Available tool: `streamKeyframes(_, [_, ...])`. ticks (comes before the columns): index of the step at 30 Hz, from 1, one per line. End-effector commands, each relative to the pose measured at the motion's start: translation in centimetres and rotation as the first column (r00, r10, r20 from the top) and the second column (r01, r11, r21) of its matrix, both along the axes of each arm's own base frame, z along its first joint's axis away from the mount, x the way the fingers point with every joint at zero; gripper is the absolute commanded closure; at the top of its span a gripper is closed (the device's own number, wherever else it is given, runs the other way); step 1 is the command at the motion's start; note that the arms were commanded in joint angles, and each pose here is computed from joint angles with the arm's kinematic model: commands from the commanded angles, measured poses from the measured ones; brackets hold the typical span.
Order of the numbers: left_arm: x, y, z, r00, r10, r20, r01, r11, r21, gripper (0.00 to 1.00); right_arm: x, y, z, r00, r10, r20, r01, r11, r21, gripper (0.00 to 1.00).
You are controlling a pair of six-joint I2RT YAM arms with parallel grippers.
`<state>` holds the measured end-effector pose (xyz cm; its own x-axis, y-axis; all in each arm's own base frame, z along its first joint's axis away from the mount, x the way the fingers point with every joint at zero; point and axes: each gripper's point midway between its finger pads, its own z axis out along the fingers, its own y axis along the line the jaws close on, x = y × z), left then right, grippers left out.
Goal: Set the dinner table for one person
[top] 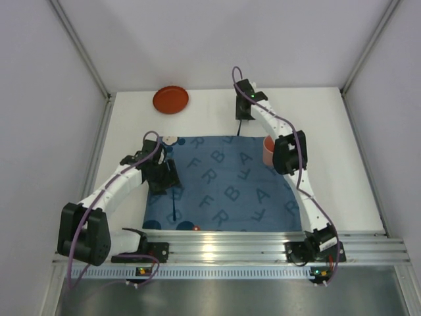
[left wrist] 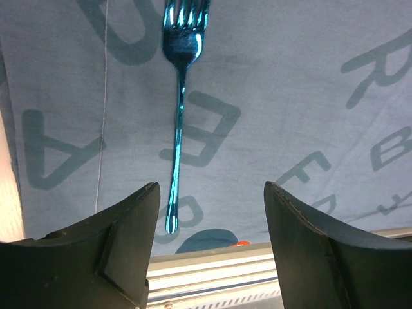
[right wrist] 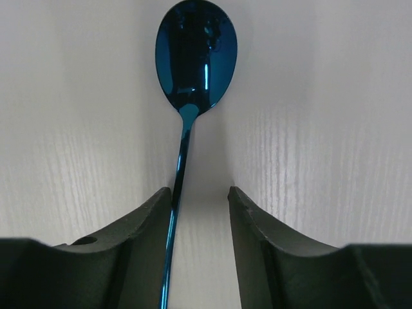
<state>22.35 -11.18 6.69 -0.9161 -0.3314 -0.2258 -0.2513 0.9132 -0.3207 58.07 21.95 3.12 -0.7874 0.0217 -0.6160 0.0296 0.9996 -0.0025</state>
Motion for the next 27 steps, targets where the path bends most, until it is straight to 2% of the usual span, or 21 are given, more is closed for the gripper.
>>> streamKeyframes(1, [2.0,-0.9,1.7,0.997,-0.014,0.071,0.017,0.999,-0.038,0.29,-3.8,-6.5,-5.2,0.97,-0.06,-0.235,0.031,0.991,-0.128,0.6])
streamKeyframes(6, [2.4,-1.2,1.6,0.997,-0.02,0.072,0.024,0.998,-0.049,0.3,-4.1,-8.2,-5.8,0.964,-0.068,-0.257,0.022,0.984,-0.176,0.76])
streamKeyframes(7, [2.5,-1.1,1.7,0.997,-0.02,0.075,0.023,0.999,-0.045,0.3,-4.2,-8.2,-6.0,0.962,-0.069,-0.263,0.022,0.984,-0.176,0.83])
streamKeyframes(12, [2.7,-1.1,1.7,0.997,-0.02,0.073,0.023,0.999,-0.041,0.3,-4.1,-8.1,-6.0,0.963,-0.067,-0.262,0.021,0.985,-0.172,0.93])
streamKeyframes(14, [2.7,-1.1,1.7,0.997,-0.022,0.072,0.025,0.999,-0.04,0.3,-4.1,-8.1,-6.0,0.964,-0.066,-0.259,0.021,0.985,-0.17,1.0])
streamKeyframes(18, [2.9,-1.2,1.6,0.997,-0.026,0.072,0.029,0.999,-0.038,0.3,-3.7,-7.7,-5.8,0.968,-0.055,-0.246,0.017,0.988,-0.154,1.0])
streamKeyframes(21, [3.1,-1.2,1.7,0.997,-0.033,0.072,0.035,0.999,-0.035,0.3,-2.2,-7.2,-3.4,0.983,-0.046,-0.177,0.025,0.993,-0.119,1.0])
streamKeyframes(27, [4.2,-1.7,1.7,0.995,-0.053,0.085,0.057,0.997,-0.046,0.31,2.2,-7.0,6.4,0.993,-0.099,0.07,0.095,0.994,0.06,1.0])
